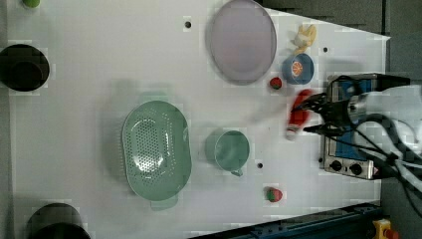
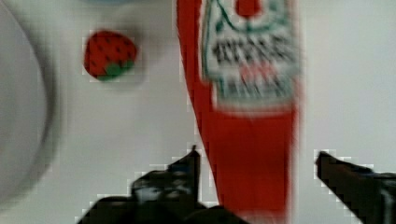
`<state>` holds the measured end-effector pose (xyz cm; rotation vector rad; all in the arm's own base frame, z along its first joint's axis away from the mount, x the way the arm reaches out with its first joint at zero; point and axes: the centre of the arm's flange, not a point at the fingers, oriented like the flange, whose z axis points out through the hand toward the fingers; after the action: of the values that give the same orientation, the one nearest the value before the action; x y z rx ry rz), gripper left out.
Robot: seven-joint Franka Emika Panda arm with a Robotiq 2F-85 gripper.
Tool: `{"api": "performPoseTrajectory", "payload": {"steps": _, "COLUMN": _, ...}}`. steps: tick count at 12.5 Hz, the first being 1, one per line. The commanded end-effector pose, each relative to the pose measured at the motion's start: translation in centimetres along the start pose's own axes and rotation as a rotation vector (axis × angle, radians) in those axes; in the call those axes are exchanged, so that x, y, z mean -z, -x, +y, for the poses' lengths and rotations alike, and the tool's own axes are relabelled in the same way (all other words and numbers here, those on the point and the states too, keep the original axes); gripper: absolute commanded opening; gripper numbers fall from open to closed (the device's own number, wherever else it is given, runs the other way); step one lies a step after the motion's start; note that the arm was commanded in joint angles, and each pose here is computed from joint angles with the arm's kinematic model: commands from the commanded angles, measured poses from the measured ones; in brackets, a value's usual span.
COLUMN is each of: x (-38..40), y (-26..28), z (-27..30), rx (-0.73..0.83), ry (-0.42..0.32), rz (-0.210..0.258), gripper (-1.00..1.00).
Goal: Pick ketchup from strainer and place it on the table
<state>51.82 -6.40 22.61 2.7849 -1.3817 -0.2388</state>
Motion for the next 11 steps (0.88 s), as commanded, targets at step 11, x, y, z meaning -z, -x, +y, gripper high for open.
{"api": "performPoseTrajectory", "payload": {"steps": 11, "x": 28.5, "y": 6.1, "z": -5.5, "rx": 0.127, "ry": -0.114, "rz": 0.14, "gripper": 1.0}}
